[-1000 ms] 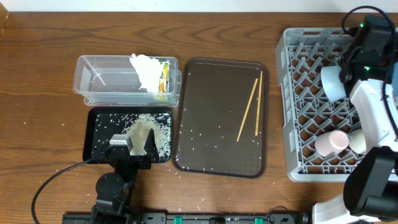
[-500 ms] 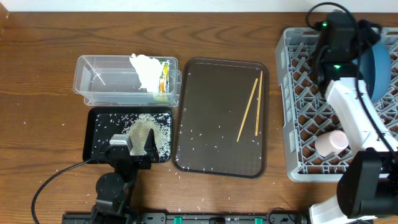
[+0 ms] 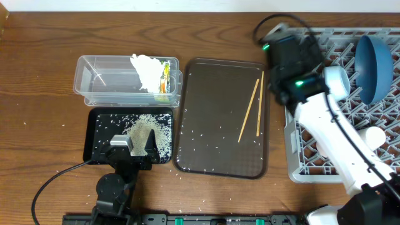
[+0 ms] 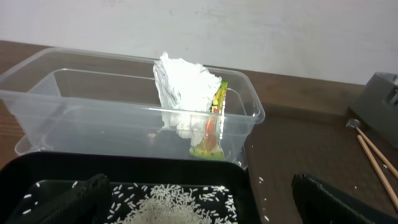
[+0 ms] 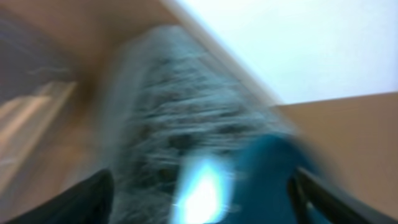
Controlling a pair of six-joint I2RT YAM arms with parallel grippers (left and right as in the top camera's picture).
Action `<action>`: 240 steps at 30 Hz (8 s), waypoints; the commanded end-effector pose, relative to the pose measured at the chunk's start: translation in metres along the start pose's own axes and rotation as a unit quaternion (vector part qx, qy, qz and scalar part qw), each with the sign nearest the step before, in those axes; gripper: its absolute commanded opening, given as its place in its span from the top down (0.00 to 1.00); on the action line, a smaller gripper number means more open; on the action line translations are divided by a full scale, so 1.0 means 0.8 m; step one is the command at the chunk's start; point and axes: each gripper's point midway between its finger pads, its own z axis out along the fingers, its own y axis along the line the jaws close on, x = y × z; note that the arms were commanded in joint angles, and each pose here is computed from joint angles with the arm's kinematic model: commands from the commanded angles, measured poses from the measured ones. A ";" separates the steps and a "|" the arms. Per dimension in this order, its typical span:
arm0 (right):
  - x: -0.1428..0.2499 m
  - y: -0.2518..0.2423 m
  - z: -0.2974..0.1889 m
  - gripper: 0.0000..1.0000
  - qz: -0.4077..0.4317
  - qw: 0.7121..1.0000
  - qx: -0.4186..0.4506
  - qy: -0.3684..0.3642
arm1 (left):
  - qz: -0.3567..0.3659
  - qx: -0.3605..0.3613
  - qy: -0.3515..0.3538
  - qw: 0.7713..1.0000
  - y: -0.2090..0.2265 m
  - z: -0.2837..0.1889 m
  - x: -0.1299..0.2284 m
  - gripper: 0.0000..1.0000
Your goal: Sort waste into correct bins and load items into the dishwasher rack
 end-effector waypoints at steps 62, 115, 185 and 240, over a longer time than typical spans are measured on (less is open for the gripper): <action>0.110 -0.002 0.085 0.98 0.269 0.936 -0.179 0.140 | -0.001 -0.005 0.013 1.000 0.005 0.003 0.017 0.05; 0.054 0.146 0.034 0.99 0.211 0.929 -0.270 0.141 | -0.001 -0.005 0.014 1.000 0.005 0.003 0.017 0.05; 0.096 -0.069 -0.275 0.01 0.248 0.894 -0.199 -0.315 | -0.001 -0.005 0.013 1.000 0.005 0.003 0.017 0.05; 0.192 0.064 -0.109 0.01 0.272 0.863 -0.137 -0.402 | -0.001 -0.005 0.014 1.000 0.005 0.003 0.017 0.05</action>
